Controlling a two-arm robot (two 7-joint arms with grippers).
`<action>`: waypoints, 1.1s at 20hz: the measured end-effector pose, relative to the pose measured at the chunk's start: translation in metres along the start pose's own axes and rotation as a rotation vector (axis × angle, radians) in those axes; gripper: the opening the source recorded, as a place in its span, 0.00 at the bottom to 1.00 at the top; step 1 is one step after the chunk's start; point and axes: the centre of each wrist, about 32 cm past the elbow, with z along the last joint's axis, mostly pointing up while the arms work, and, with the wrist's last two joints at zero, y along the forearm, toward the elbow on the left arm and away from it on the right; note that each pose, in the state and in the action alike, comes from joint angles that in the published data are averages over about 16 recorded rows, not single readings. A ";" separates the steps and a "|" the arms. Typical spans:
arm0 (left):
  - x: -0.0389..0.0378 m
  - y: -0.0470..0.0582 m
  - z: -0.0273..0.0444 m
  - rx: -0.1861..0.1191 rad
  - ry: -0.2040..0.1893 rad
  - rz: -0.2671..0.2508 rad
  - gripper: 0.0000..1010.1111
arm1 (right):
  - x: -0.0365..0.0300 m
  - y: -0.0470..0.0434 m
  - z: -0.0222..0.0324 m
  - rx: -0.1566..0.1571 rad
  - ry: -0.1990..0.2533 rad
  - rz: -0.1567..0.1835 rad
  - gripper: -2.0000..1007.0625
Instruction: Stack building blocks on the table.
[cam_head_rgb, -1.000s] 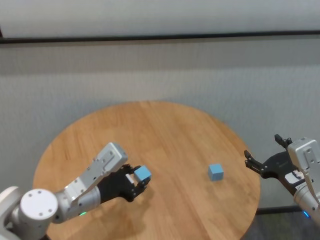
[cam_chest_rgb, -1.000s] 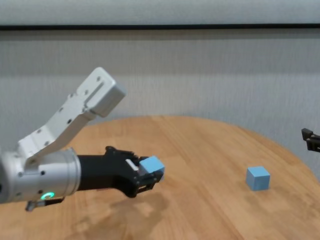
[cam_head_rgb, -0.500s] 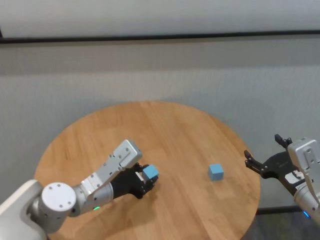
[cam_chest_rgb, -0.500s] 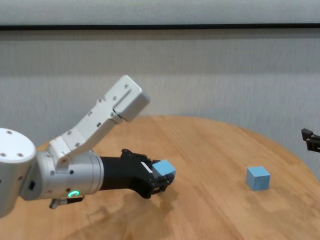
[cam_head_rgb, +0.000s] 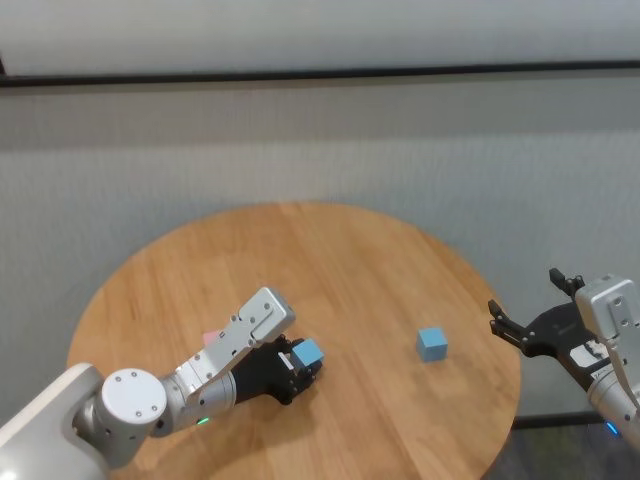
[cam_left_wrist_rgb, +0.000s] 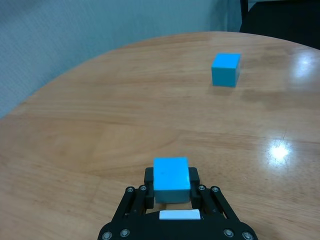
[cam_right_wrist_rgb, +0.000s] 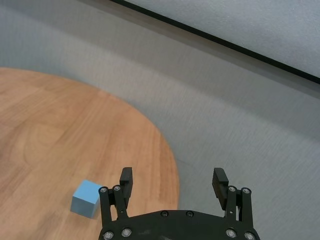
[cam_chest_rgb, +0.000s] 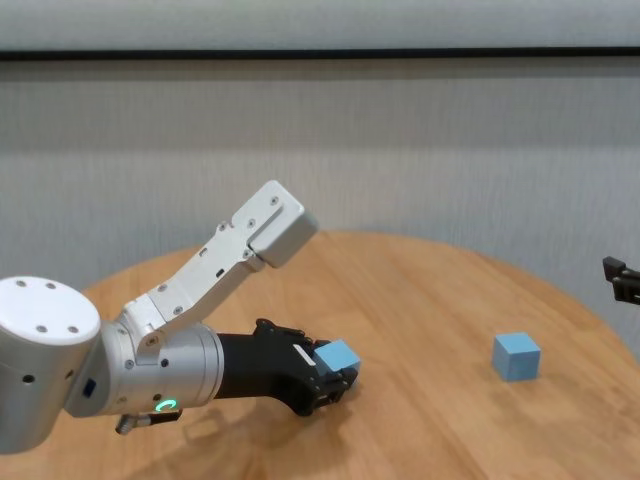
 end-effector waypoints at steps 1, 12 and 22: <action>-0.0001 -0.001 -0.0006 0.002 0.002 0.001 0.40 | 0.0000 0.0000 0.0000 0.000 0.000 0.000 1.00; 0.0034 0.002 -0.0012 -0.004 0.024 0.014 0.51 | 0.0000 0.0000 0.0000 0.000 0.000 0.000 1.00; 0.0195 0.026 0.0083 -0.063 0.042 0.074 0.80 | 0.0000 0.0000 0.0000 0.000 0.000 0.000 1.00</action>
